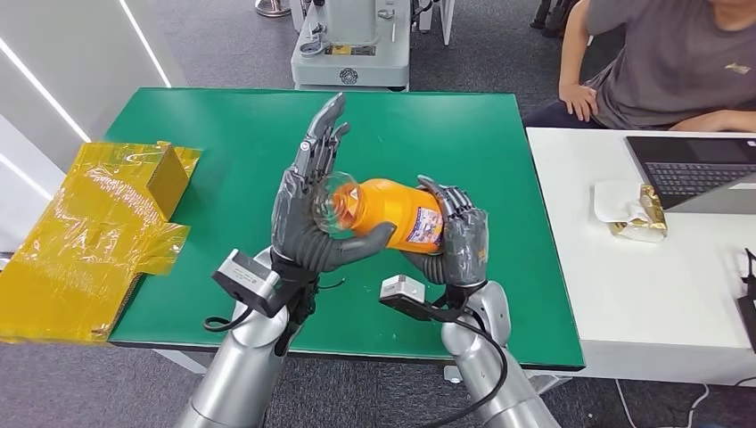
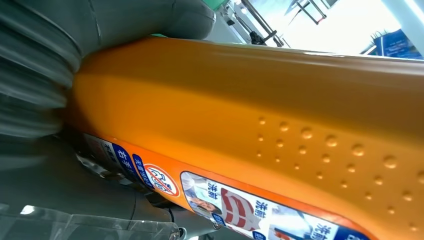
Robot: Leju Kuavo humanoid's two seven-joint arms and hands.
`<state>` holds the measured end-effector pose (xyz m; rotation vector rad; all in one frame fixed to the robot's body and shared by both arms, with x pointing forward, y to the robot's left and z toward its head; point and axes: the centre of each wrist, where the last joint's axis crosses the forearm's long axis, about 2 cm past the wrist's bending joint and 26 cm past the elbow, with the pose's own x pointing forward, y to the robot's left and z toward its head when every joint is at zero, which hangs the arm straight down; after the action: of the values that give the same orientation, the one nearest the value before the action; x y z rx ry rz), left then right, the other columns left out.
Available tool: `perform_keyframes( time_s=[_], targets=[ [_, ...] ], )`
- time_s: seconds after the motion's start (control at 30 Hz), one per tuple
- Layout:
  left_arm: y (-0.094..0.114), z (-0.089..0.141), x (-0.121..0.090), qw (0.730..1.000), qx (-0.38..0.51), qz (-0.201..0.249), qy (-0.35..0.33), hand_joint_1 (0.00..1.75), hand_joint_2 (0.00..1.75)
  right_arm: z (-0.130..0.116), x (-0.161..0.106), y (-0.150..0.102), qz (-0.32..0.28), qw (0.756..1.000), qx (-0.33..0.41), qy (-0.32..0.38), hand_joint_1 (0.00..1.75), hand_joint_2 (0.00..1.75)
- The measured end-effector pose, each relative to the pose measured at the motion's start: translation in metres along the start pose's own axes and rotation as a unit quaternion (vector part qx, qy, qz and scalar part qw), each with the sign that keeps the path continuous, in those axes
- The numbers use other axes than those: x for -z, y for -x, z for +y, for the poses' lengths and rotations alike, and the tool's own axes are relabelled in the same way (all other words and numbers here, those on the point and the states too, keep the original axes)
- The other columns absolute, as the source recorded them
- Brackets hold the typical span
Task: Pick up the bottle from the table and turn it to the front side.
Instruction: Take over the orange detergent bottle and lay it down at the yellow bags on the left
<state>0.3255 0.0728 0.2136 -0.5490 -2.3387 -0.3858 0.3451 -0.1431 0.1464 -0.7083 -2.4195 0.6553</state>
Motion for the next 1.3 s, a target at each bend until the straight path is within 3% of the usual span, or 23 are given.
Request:
perform_keyframes(
  time_s=[0.8, 1.3],
  targets=[
    [0.006, -0.009, 0.004, 0.999, -0.03, 0.015, 0.018, 0.0, 1.75, 0.026, 0.002, -0.015, 0.03, 0.998, 0.056, -0.016, 1.75, 1.75],
    [0.009, -0.011, 0.0, 0.999, -0.002, 0.033, 0.01, 0.0, 1.75, 0.029, 0.008, -0.021, 0.027, 0.997, 0.065, -0.013, 1.75, 1.75]
  ],
)
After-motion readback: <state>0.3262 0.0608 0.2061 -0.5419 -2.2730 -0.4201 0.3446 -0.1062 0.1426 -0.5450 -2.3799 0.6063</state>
